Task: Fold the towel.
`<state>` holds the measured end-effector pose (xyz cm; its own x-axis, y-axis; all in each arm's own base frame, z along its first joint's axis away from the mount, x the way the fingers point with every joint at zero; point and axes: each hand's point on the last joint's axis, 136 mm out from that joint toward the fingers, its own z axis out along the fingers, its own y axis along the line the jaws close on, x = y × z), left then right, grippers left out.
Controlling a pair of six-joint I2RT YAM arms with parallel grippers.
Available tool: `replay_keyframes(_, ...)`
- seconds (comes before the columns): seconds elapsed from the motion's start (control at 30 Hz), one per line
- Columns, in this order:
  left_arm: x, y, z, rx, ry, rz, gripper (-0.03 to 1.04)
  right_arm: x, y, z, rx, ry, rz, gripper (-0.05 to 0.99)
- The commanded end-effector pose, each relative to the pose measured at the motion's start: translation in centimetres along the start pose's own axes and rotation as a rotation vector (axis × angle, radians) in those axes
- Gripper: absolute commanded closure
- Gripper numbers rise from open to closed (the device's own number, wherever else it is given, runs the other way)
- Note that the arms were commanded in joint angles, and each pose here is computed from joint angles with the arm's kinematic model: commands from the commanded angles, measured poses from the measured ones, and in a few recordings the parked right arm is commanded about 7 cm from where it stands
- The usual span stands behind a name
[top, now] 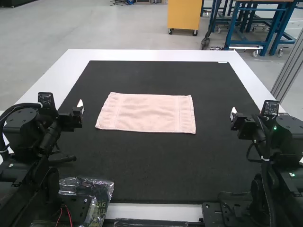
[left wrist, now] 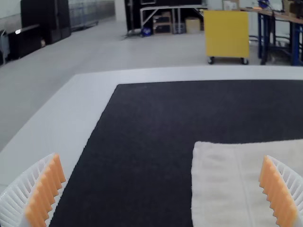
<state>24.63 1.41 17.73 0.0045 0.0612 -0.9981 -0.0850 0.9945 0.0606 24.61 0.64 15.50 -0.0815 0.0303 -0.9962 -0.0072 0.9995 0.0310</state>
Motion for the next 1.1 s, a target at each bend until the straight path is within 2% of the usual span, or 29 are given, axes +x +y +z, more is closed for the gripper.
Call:
replay_keyframes(0.0, 0.1, 0.4, 0.0, -0.021, -0.003, -0.011, 0.04, 0.1, -0.2, 0.0, 0.014, -0.004, -0.008, 0.01)
replay_keyframes(0.33, -0.2, 0.4, 0.0, -0.019, -0.015, -0.012, 0.04, 0.0, -0.2, 0.0, 0.014, -0.006, -0.009, 0.01)
replay_keyframes(0.4, -0.6, 0.3, 0.0, -0.017, -0.029, -0.012, 0.04, -0.5, -0.2, 0.0, 0.016, -0.027, -0.03, 0.01)
replay_keyframes(0.43, -0.9, 0.3, 0.0, -0.018, -0.046, 0.01, 0.04, -1.5, -0.2, -0.1, 0.015, -0.068, -0.033, 0.01)
replay_keyframes(0.47, -1.7, 0.4, -0.1, -0.023, -0.072, 0.079, 0.05, -2.3, -0.2, -0.1, 0.017, -0.1, -0.059, 0.01)
replay_keyframes(0.5, -2.1, 0.4, -0.1, -0.029, -0.092, 0.169, 0.06, -3.4, -0.2, -0.3, 0.022, -0.142, -0.122, 0.01)
replay_keyframes(0.53, -2.6, 0.4, -0.2, -0.033, -0.11, 0.184, 0.06, -4.1, -0.1, -0.4, 0.028, -0.172, -0.21, 0.01)
replay_keyframes(0.6, -3.3, 0.6, -0.3, -0.041, -0.139, 0.163, 0.06, -5.3, 0.2, -0.6, 0.037, -0.222, -0.352, 0.01)
replay_keyframes(0.7, -4.1, 0.7, -0.4, -0.047, -0.172, 0.169, 0.05, -5.9, 0.3, -0.8, 0.055, -0.247, -0.498, 0.02)
replay_keyframes(0.73, -4.4, 0.5, -0.4, -0.039, -0.184, 0.196, 0.05, -6.0, 0.3, -0.8, 0.053, -0.249, -0.517, 0.02)
replay_keyframes(0.77, -4.6, 0.1, -0.5, -0.019, -0.192, 0.225, 0.05, -6.0, 0.5, -0.8, 0.043, -0.255, -0.525, 0.02)
replay_keyframes(0.93, -7.9, -0.4, -1.3, -0.001, -0.316, 0.221, 0.05, -11.2, -0.3, -2.4, 0.124, -0.386, -0.514, 0.02)
replay_keyframes(1.07, -12.0, -0.4, -2.2, 0.013, -0.37, 0.218, 0.05, -14.6, -0.4, -1.8, 0.108, -0.357, -0.406, 0.02)
